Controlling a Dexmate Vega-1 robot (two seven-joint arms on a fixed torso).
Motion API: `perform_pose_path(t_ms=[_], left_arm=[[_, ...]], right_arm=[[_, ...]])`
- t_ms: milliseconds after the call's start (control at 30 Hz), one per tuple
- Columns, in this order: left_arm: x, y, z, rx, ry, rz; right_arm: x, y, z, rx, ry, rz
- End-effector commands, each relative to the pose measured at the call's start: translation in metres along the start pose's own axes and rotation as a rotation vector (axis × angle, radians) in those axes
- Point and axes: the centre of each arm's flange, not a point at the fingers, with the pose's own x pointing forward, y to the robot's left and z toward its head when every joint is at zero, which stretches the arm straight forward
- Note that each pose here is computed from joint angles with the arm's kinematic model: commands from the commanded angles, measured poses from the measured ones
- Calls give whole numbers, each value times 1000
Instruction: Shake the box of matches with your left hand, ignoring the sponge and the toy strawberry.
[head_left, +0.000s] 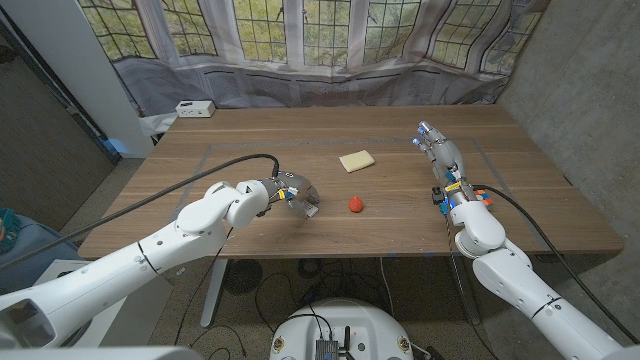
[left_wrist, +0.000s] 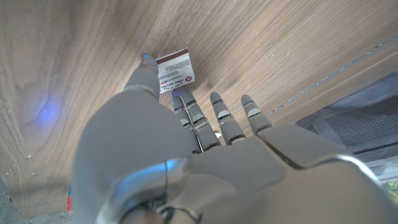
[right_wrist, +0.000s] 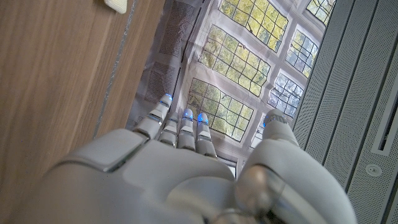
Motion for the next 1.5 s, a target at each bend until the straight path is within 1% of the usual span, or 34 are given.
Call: perform_pose_path(t_ms=[33, 267, 600, 833, 933, 1100, 1300, 1400, 1500], left_arm=[[-4, 0, 0, 16, 7, 11], [-8, 2, -1, 12, 10, 23], [-28, 15, -13, -30, 35, 124], [-39, 24, -25, -108, 49, 220], [-43, 26, -31, -162, 46, 268], [-50, 27, -39, -265, 36, 374], [-57, 26, -51, -433, 14, 505], [-58, 24, -57, -508, 0, 550], [-59, 22, -60, -563, -7, 575]], right_arm=[[-2, 3, 0, 2, 3, -4], [-3, 4, 2, -7, 0, 3], [-4, 5, 4, -7, -2, -5], [-5, 5, 5, -9, -7, -6], [-5, 5, 6, -14, -12, -4], [-5, 5, 8, -14, -16, -12], [-4, 5, 8, -16, -22, -9], [-3, 5, 8, -16, -22, -5], [-2, 5, 7, -16, -23, -3]])
